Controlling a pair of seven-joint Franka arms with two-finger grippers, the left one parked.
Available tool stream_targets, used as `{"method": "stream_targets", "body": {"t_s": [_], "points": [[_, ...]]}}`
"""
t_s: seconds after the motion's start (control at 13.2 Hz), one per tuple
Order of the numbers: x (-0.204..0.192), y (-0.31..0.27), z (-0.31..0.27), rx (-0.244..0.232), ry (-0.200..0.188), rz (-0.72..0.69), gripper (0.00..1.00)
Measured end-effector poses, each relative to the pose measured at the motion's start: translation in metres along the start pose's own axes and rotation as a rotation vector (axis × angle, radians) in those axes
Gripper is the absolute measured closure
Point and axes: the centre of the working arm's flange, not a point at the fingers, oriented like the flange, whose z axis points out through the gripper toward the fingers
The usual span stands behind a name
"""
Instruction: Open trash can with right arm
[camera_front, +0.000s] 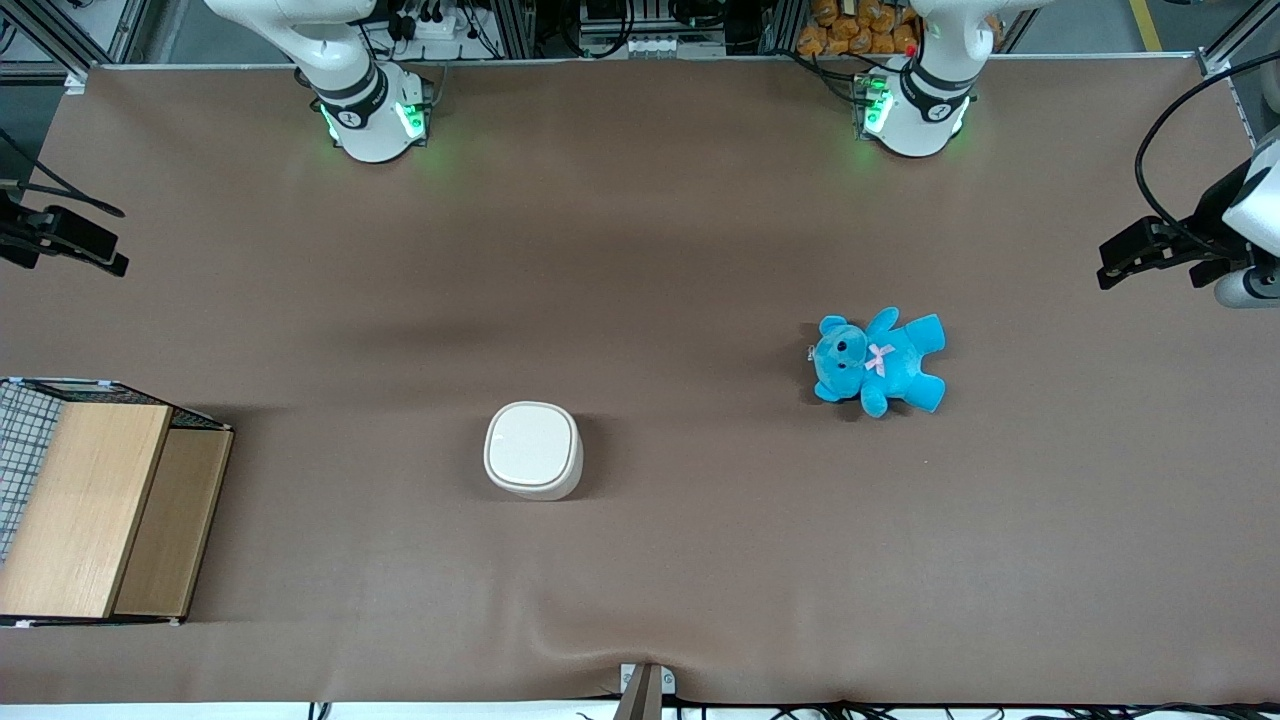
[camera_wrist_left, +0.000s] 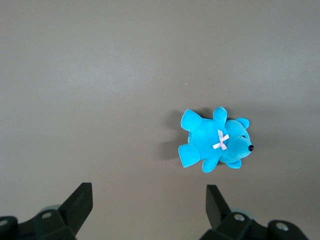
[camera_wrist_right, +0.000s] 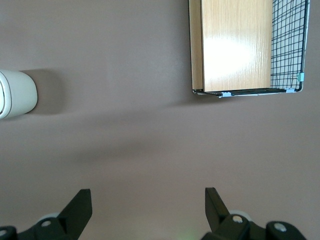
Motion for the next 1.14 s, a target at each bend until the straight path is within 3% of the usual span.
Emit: {"method": "stream_targets", "body": {"t_s": [0.46,0.83,1.14], "points": [[0.0,-0.001,0.0,0.0,-0.001,-0.003,0.0],[0.005,-0.029,0.014,-0.003,-0.032,-0.051,0.0],[0.042,-0.066,0.064,0.085,-0.049,-0.085,0.04]]}}
